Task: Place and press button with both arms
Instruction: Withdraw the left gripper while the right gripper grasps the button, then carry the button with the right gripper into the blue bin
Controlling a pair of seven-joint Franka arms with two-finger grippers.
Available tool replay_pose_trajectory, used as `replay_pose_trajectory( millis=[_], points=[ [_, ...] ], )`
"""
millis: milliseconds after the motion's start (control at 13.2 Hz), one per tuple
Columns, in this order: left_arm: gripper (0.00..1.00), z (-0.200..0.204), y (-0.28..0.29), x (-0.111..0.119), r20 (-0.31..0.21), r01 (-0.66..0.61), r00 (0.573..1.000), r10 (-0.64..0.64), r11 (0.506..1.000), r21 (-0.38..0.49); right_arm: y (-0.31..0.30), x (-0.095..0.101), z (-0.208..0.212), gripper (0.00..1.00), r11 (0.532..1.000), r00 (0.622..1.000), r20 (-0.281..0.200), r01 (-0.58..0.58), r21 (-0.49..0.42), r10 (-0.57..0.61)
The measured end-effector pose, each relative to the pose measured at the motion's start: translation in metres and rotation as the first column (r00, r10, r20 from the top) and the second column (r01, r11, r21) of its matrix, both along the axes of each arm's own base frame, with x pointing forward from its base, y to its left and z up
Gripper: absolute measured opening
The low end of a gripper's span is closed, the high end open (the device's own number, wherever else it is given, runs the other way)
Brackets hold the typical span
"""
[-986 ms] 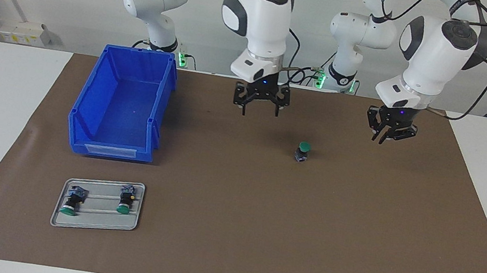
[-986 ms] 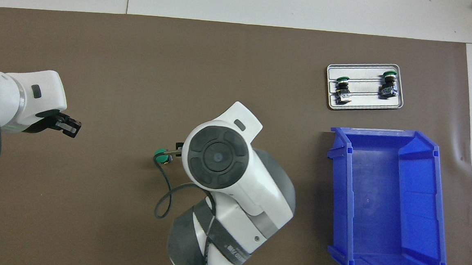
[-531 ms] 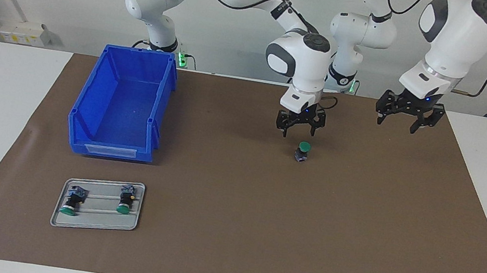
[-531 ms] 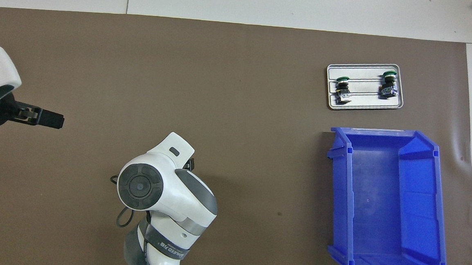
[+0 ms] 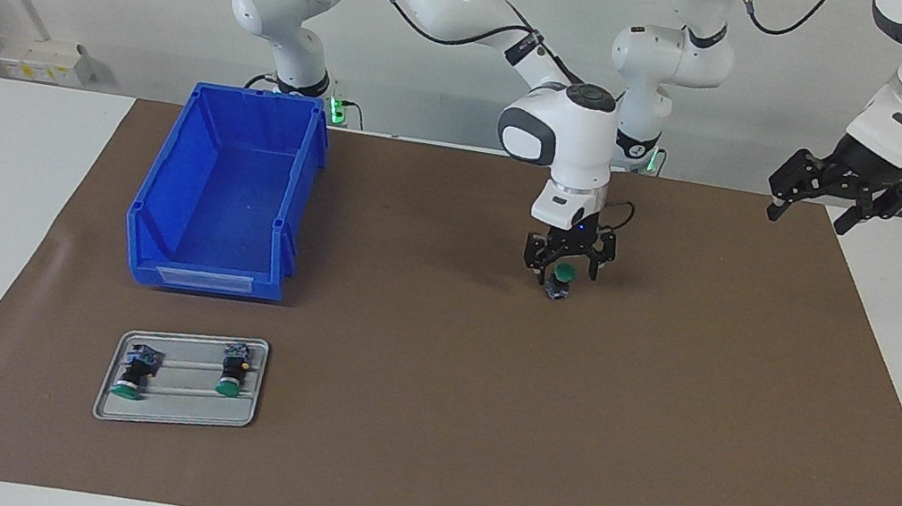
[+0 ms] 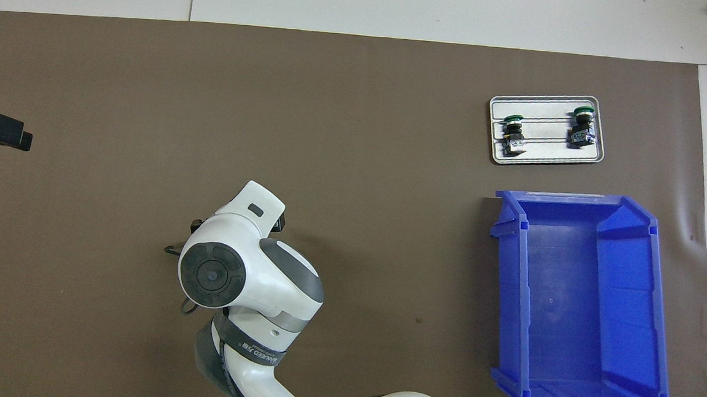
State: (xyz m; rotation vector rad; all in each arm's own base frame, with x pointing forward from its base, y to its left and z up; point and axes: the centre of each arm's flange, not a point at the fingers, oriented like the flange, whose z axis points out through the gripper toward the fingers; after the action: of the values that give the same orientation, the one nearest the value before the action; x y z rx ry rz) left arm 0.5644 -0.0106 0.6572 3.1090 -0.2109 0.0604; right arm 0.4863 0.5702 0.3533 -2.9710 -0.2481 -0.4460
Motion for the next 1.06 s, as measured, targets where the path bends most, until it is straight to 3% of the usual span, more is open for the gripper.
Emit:
replay_pose_trajectory(
  millis=[304,607,683,911,1062],
  points=[
    [1.00,-0.006,-0.008,-0.006,-0.013,0.014,1.000,-0.014,1.000,-0.004,0.003,-0.007,-0.016,0.99,1.000,1.000,-0.017,-0.010,-0.019,0.010],
    [1.00,-0.009,-0.016,-0.012,-0.016,0.035,0.999,-0.034,0.999,0.019,0.004,-0.012,-0.022,0.89,0.999,1.000,-0.025,-0.017,-0.028,0.016],
    [1.00,-0.010,-0.020,-0.013,-0.018,0.041,0.999,-0.041,0.999,0.022,0.004,-0.012,-0.022,0.81,0.999,1.000,-0.025,-0.017,-0.028,0.016],
    [1.00,-0.015,-0.022,-0.019,-0.032,0.047,0.998,-0.046,0.999,0.023,0.004,-0.012,-0.022,0.41,0.999,1.000,-0.025,-0.017,-0.027,0.016],
    [1.00,-0.017,-0.021,-0.021,-0.037,0.046,0.998,-0.045,0.999,0.024,0.003,-0.010,-0.020,0.36,0.999,1.000,-0.025,-0.015,-0.033,0.014]
  ],
)
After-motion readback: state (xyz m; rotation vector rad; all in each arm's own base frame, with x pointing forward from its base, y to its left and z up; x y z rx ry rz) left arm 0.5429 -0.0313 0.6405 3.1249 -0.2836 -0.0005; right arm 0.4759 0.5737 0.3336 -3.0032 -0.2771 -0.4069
